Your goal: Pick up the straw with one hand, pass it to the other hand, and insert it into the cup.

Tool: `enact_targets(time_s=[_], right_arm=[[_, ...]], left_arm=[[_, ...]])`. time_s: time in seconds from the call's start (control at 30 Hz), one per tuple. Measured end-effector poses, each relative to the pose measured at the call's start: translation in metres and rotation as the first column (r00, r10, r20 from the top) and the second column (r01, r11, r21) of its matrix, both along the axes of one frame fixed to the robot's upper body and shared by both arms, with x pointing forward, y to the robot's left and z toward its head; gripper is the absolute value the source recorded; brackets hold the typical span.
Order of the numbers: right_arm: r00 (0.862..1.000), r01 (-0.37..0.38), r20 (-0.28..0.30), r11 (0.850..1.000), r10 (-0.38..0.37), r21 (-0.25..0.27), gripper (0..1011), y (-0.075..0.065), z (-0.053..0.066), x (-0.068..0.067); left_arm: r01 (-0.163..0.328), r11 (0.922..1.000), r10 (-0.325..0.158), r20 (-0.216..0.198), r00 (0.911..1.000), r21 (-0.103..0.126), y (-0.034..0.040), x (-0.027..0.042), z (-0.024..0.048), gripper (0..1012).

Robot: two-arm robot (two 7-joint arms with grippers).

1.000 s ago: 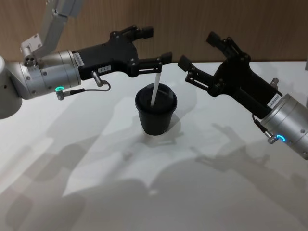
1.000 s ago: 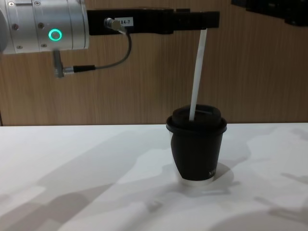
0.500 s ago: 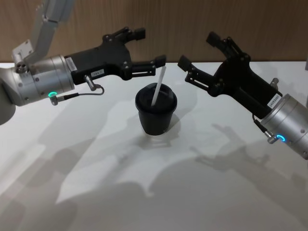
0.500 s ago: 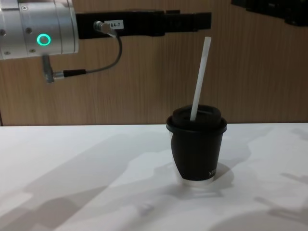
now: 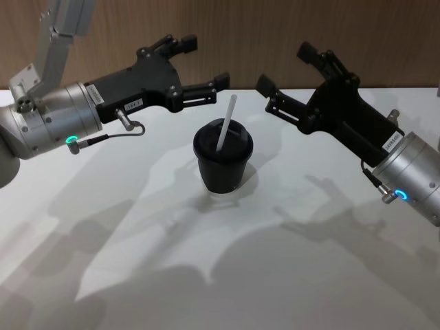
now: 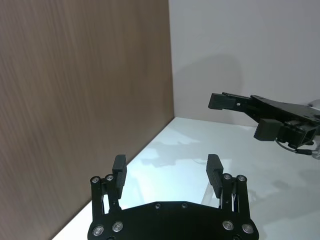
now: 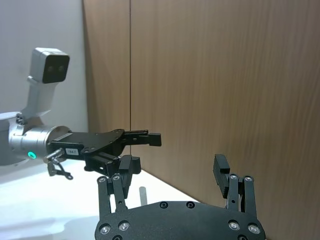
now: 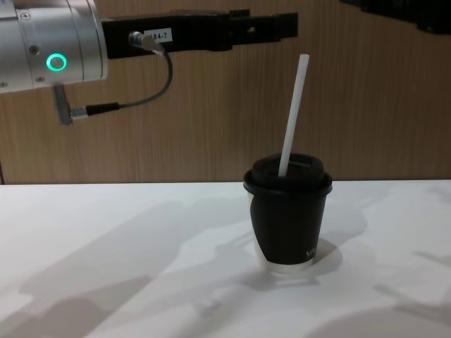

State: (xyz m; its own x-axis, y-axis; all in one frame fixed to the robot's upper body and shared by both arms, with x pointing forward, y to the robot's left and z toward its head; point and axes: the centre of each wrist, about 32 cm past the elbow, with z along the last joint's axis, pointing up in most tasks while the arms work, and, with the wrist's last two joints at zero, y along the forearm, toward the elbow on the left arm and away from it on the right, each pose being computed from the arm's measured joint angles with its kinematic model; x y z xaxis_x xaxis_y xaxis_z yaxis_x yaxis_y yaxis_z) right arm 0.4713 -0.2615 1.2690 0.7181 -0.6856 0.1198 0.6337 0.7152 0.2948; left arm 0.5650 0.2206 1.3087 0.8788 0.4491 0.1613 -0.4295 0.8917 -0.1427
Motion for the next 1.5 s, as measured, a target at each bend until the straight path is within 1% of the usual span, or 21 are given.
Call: enact_targets(time_s=[0.23, 0.27, 0.3, 0.37, 0.43, 0.7, 0.8, 0.97, 1.23, 1.5], right_arm=[[0.998, 0.053, -0.017, 0.998, -0.053, 0.030, 1001, 0.004, 0.004, -0.001], [0.997, 0.071, -0.025, 0.997, -0.070, 0.039, 1001, 0.005, 0.005, -0.001], [0.997, 0.078, -0.028, 0.996, -0.077, 0.043, 1001, 0.005, 0.005, -0.001], [0.994, 0.107, -0.039, 0.993, -0.105, 0.057, 1001, 0.007, 0.007, -0.001], [0.990, 0.134, -0.050, 0.989, -0.131, 0.070, 1001, 0.009, 0.008, -0.001], [0.977, 0.203, -0.086, 0.973, -0.195, 0.107, 1001, 0.013, 0.012, 0.000], [0.973, 0.221, -0.097, 0.968, -0.210, 0.118, 1001, 0.014, 0.013, 0.000], [0.967, 0.242, -0.111, 0.962, -0.229, 0.128, 1001, 0.016, 0.014, 0.000], [0.962, 0.260, -0.123, 0.956, -0.244, 0.138, 1001, 0.017, 0.015, 0.001], [0.959, 0.270, -0.130, 0.952, -0.253, 0.144, 1001, 0.018, 0.015, 0.001]], left_arm=[[-0.043, 0.9990, 0.043, 0.031, 0.9986, -0.016, -0.0038, -0.0029, -0.0025, 1003], [-0.052, 0.9984, 0.053, 0.038, 0.9979, -0.020, -0.0048, -0.0035, -0.0032, 1003], [-0.052, 0.9984, 0.053, 0.038, 0.9979, -0.020, -0.0048, -0.0035, -0.0032, 1003], [-0.073, 0.9969, 0.075, 0.051, 0.9959, -0.030, -0.0067, -0.0048, -0.0044, 1003], [-0.084, 0.9959, 0.086, 0.057, 0.9947, -0.033, -0.0074, -0.0055, -0.0049, 1003], [-0.142, 0.9886, 0.146, 0.086, 0.9856, -0.051, -0.0112, -0.0093, -0.0063, 1003], [-0.155, 0.9864, 0.160, 0.093, 0.9828, -0.056, -0.0120, -0.0105, -0.0067, 1003], [-0.171, 0.9834, 0.176, 0.102, 0.9791, -0.061, -0.0130, -0.0117, -0.0071, 1002], [-0.188, 0.9798, 0.195, 0.110, 0.9746, -0.067, -0.0141, -0.0131, -0.0073, 1002], [-0.196, 0.9780, 0.203, 0.114, 0.9724, -0.071, -0.0145, -0.0137, -0.0075, 1003]])
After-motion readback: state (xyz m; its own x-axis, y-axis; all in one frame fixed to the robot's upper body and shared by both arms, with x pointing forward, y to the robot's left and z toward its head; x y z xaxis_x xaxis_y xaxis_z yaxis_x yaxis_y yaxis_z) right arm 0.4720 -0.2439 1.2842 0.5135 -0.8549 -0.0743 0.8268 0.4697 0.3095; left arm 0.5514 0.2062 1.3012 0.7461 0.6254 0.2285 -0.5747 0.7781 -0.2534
